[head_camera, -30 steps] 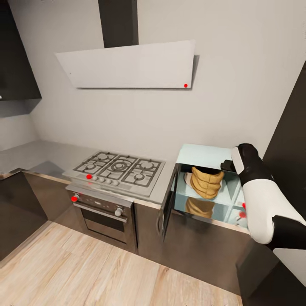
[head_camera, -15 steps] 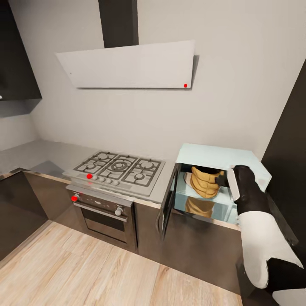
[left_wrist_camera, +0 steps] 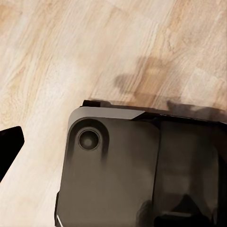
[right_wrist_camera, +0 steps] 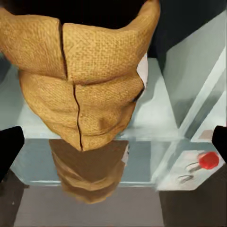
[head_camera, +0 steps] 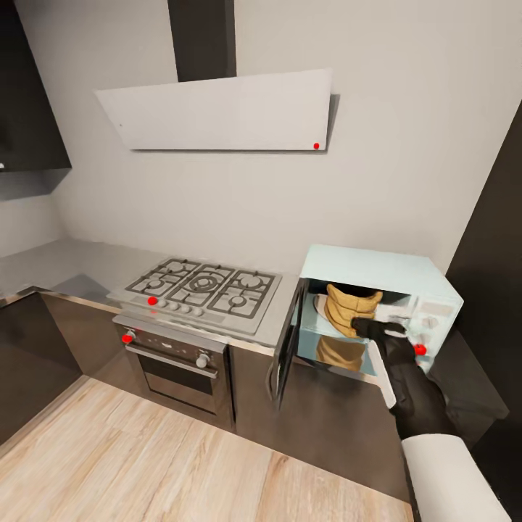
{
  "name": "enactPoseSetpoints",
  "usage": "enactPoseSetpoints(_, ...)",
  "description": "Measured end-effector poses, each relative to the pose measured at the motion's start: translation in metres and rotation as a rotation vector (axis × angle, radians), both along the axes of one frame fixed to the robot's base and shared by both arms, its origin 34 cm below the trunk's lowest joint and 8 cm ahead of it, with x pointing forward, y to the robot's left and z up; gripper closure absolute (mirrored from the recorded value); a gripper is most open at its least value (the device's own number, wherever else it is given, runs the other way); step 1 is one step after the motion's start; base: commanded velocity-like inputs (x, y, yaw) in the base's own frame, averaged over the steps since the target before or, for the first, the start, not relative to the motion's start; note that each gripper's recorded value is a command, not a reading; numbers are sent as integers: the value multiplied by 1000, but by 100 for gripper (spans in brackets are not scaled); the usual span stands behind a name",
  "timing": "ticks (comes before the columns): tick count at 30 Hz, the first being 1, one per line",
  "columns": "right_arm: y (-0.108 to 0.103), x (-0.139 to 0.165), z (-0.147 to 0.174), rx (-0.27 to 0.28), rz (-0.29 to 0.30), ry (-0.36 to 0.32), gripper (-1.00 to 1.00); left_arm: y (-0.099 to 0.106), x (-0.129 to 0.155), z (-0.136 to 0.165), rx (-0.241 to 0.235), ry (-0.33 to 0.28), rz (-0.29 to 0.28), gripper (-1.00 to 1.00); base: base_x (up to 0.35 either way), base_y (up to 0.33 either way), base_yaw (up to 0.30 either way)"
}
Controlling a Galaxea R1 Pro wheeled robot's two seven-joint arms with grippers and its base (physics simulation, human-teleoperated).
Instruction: In the kitchen, take the popcorn bag from the countertop, put it into the microwave, and heat it until the popcorn is cooked so the cooked popcorn ends up inside the bag.
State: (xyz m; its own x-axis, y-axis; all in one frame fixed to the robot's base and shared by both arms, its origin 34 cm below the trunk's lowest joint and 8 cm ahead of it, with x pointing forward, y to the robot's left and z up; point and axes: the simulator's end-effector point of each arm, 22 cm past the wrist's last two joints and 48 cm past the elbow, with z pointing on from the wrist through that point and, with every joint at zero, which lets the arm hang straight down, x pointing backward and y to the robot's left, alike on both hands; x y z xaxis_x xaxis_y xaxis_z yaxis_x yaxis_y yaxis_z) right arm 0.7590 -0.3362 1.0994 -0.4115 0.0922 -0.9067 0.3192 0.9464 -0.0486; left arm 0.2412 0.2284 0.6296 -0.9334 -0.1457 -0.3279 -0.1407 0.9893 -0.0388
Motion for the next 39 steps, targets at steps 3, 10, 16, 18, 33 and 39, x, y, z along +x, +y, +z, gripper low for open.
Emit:
enactPoseSetpoints(3,39,15,-46,-60,87,-40,-100,0,0,0,0,0,0,-100,0,0,0)
enactPoseSetpoints(10,55,28,-78,-60,161,-82,-100,0,0,0,0,0,0,-100,0,0,0)
enactPoseSetpoints(16,32,63,-73,-76,141,-101,-100,0,0,0,0,0,0,-100,0,0,0)
enactPoseSetpoints(18,27,68,-70,-81,135,-107,-100,0,0,0,0,0,0,-100,0,0,0)
enactPoseSetpoints(33,11,68,-69,-100,120,-129,-100,0,0,0,0,-1,0,-100,27,0,0)
enactPoseSetpoints(39,10,67,-71,-91,112,-127,-100,0,0,0,0,-1,0,-100,27,0,0)
